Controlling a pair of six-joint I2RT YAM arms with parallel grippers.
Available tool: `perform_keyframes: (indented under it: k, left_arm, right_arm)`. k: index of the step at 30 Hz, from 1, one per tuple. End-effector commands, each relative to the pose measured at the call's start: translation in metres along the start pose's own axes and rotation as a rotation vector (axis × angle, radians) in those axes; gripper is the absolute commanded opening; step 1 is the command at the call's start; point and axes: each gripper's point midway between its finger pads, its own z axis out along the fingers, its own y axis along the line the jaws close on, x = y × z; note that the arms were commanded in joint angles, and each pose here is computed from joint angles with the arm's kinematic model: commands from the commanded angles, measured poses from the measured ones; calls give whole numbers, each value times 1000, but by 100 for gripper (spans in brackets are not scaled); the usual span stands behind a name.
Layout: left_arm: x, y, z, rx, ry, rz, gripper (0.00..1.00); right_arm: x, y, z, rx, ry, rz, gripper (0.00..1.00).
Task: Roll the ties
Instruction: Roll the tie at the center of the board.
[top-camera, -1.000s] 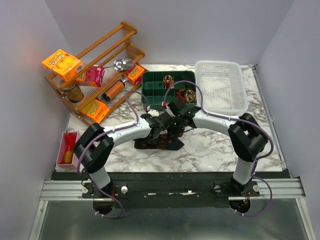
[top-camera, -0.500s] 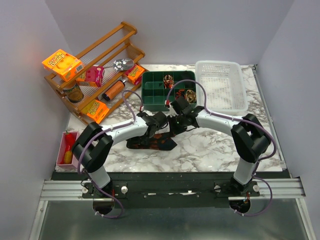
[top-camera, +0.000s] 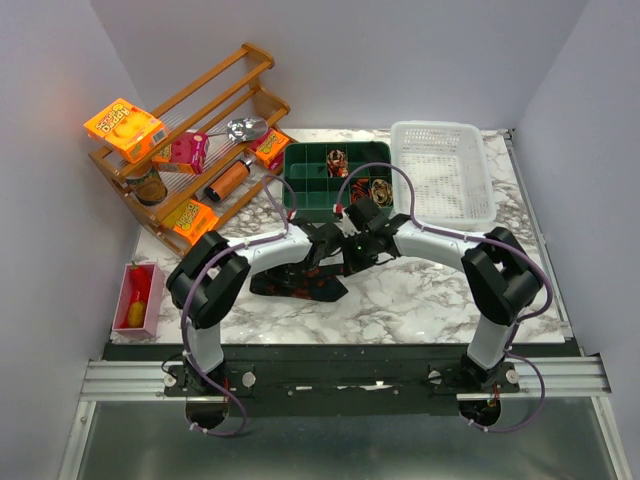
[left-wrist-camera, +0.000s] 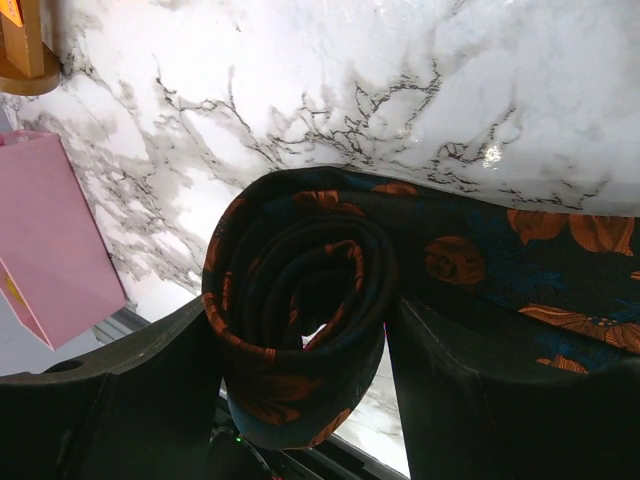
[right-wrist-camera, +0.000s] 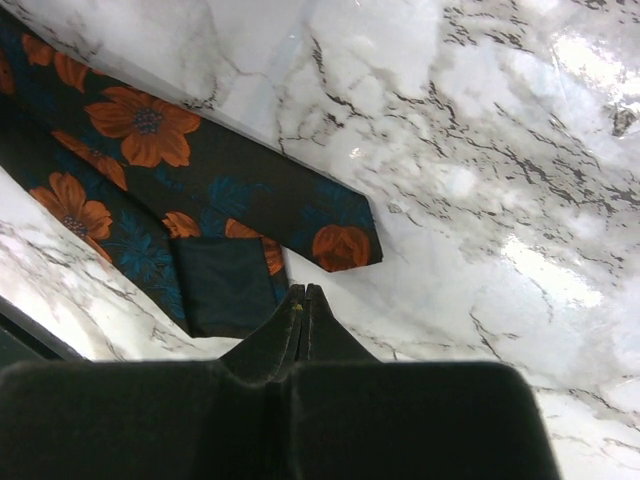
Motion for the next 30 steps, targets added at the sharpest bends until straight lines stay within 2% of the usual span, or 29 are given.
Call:
perform_keyframes:
  k: [1,9,17,30]
  left_arm:
    - [-10,0,-4,-38,-28,2,70]
    - [-15,-25,-18,31,-50,1,72]
    - [-19,-27,-25,49,-59,-10,77]
    - [-24,-47,-50,294,-109,-94,73]
  right_arm:
    - [-4,-8,-8,20,-32,-5,2]
    - [-3,-11,-10,21,-34,-1,2]
    - [-3,-12,-10,18,-34,0,2]
    - [-6,-13,-14,13,-45,2,2]
